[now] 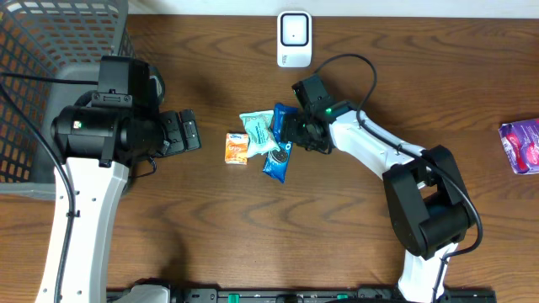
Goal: Scan the item barcode
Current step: 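Grasp the blue Oreo packet with the right gripper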
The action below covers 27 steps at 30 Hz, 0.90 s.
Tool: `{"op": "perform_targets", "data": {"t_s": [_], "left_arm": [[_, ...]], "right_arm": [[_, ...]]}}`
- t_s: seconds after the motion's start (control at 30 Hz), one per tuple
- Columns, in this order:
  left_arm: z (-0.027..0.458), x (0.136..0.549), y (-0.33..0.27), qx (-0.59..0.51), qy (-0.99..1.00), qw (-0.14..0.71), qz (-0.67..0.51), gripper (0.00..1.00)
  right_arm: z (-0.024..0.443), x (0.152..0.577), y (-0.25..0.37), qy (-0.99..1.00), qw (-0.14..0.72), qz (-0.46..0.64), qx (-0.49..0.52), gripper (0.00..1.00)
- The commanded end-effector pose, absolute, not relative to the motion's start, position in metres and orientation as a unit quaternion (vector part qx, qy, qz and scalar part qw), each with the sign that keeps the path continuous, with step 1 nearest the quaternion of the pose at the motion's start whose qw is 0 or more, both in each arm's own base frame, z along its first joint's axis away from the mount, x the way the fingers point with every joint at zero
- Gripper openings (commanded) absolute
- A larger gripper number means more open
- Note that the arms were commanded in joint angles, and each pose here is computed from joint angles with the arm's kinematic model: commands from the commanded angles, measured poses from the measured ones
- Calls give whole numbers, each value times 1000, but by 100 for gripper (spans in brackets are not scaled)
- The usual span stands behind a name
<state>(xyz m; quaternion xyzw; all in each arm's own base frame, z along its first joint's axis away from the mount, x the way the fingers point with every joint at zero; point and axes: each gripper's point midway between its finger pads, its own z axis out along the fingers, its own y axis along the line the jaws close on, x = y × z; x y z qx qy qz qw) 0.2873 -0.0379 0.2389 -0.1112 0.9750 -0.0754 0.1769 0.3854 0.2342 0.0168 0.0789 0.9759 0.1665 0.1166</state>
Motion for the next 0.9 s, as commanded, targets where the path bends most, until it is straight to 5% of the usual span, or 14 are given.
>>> {"op": "perform_targets", "data": {"t_s": [0.0, 0.23, 0.87], "left_arm": [[245, 289, -36, -106, 974, 187, -73, 98], [245, 289, -36, -106, 974, 187, -73, 98], [245, 289, -36, -106, 974, 187, -73, 98]], "right_arm": [[3, 379, 232, 977, 115, 155, 88, 56], [1, 382, 228, 976, 122, 156, 90, 3], [50, 398, 145, 978, 175, 74, 90, 1]]}}
